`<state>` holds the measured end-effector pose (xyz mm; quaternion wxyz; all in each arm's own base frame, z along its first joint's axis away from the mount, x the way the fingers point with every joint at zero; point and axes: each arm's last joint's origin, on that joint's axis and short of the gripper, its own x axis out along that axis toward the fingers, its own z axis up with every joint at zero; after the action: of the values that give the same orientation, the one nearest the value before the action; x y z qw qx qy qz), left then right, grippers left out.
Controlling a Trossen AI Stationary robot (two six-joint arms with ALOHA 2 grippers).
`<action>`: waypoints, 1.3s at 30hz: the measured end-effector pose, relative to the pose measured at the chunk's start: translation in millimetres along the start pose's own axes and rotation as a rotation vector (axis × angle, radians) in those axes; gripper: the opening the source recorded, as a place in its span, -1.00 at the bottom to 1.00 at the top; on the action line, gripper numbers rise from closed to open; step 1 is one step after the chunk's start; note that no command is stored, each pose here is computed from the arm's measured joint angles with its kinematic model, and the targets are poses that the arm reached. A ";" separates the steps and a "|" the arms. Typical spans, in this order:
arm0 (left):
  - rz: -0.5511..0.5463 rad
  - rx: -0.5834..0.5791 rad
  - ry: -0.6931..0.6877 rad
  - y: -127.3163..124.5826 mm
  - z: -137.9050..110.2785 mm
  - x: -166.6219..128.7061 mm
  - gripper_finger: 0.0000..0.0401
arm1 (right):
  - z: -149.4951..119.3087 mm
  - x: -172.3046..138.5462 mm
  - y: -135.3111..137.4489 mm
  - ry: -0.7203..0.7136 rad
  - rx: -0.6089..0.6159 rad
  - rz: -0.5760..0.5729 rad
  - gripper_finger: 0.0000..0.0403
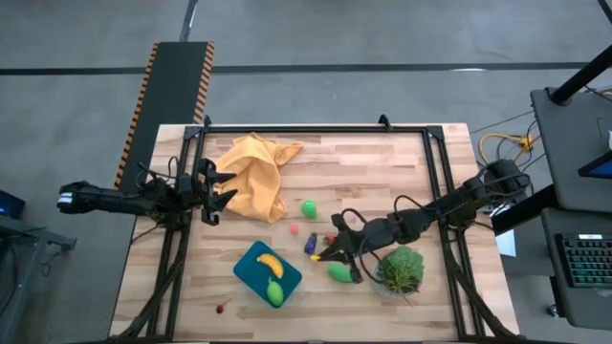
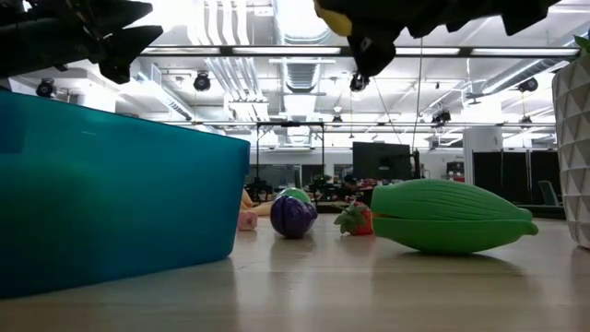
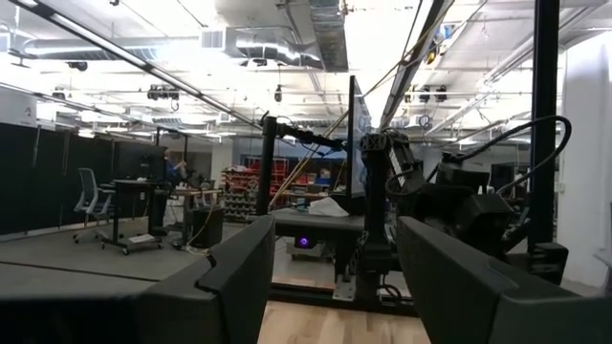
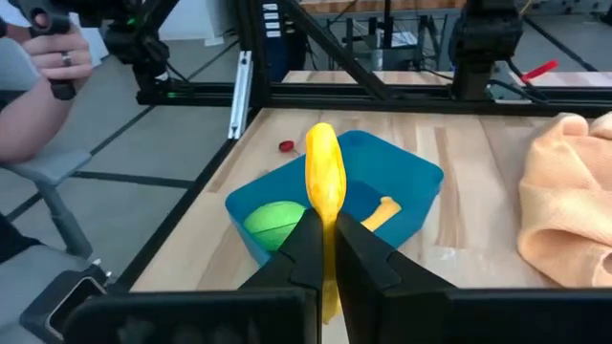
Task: Pick and placing Produce into tupperware
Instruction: Put the corn into the blue bin
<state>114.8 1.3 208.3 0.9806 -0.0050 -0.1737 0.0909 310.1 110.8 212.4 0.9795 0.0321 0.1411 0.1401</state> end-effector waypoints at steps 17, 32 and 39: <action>0.001 0.000 0.000 0.0 0.0 0.0 0.03 | 20.9 17.2 5.4 -0.003 0.057 0.004 -0.96; 0.003 0.000 -0.001 0.1 0.2 0.0 0.03 | 46.3 93.3 10.0 0.333 0.190 -0.082 -0.96; 0.003 0.001 0.000 0.1 0.1 0.1 0.03 | 48.7 119.5 12.2 0.347 0.263 -0.093 -0.96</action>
<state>114.9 1.4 208.4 0.9804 -0.0048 -0.1737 0.0926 430.8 155.2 228.4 0.9333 0.1285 0.3258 0.0788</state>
